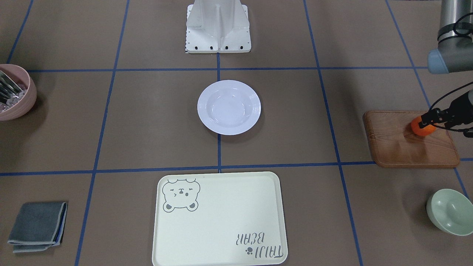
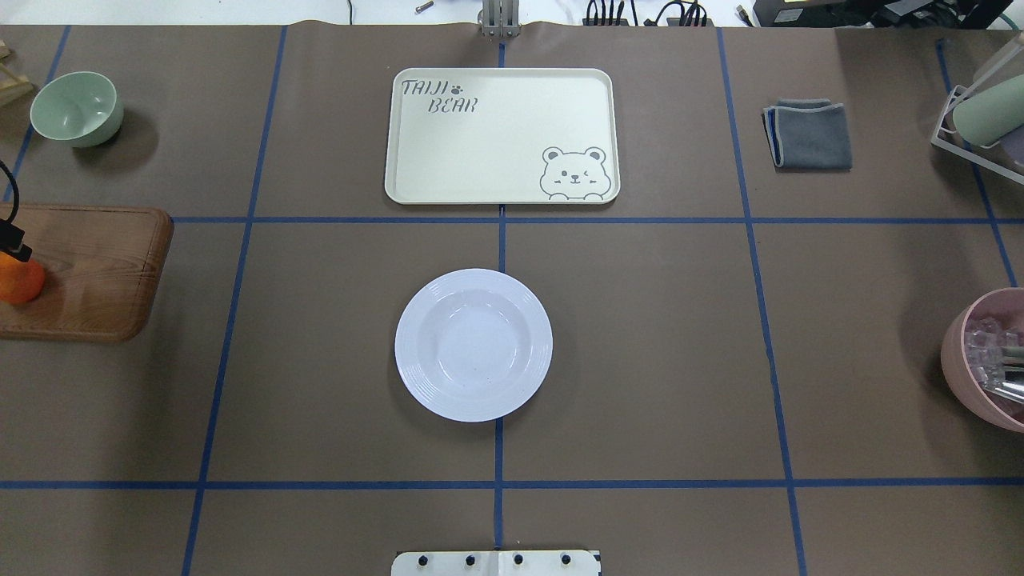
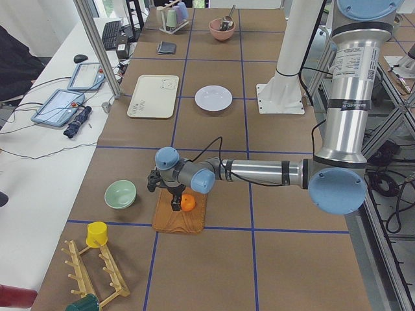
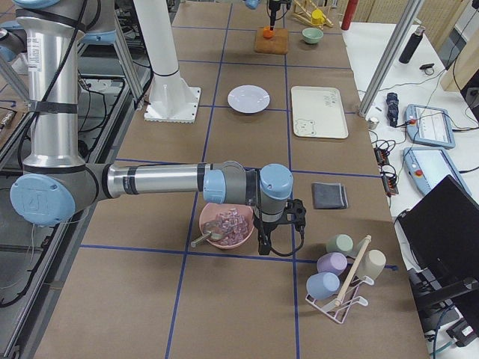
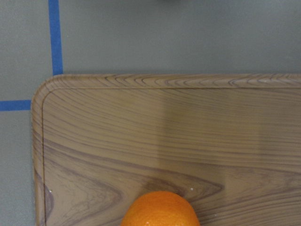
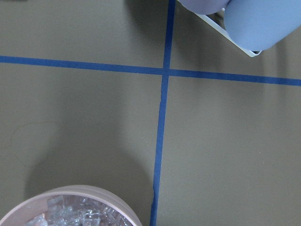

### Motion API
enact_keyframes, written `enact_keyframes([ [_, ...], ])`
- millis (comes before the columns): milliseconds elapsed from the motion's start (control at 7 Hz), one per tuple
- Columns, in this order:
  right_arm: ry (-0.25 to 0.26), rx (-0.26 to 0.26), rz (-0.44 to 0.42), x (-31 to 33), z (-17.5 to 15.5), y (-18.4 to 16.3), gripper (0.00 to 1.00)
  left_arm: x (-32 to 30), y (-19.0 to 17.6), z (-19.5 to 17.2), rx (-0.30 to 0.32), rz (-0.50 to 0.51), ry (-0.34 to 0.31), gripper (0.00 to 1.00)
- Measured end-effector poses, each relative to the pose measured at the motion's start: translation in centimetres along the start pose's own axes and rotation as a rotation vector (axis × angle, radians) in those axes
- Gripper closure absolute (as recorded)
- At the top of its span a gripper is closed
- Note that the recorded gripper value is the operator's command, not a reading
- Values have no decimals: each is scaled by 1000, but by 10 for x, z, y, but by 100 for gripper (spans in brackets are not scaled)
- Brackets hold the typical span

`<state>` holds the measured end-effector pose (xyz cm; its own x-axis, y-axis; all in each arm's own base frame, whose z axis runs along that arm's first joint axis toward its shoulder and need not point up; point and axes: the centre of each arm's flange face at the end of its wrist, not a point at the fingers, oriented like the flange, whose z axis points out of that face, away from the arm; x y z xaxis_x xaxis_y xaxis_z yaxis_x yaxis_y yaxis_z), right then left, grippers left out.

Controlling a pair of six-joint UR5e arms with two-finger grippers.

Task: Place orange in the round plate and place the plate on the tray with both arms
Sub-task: 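Grasp the orange on the wooden board with the left gripper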

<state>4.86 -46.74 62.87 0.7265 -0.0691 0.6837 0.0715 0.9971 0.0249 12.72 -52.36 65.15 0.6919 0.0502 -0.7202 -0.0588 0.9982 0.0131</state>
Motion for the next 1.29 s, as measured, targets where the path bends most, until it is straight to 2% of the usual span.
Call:
enact_keyframes([
  [429,-1,-2,2,0,1,0,0,6,6,26,-46,17,-10,3],
  [571,-1,-3,1,0,1,0,0,8,7,31,-57,23,-12,42],
  [714,-2,-3,-3,-2,1,0,0,9,8,34,-65,26,-14,99],
  [1000,-14,-2,-17,-11,1,-5,0,15,6,32,-68,27,-9,100],
  [1143,-26,-3,5,-23,2,-14,0,30,-2,22,-62,31,-3,100],
  [1286,-34,-8,78,-49,4,-31,0,62,-22,2,-67,22,-4,100],
])
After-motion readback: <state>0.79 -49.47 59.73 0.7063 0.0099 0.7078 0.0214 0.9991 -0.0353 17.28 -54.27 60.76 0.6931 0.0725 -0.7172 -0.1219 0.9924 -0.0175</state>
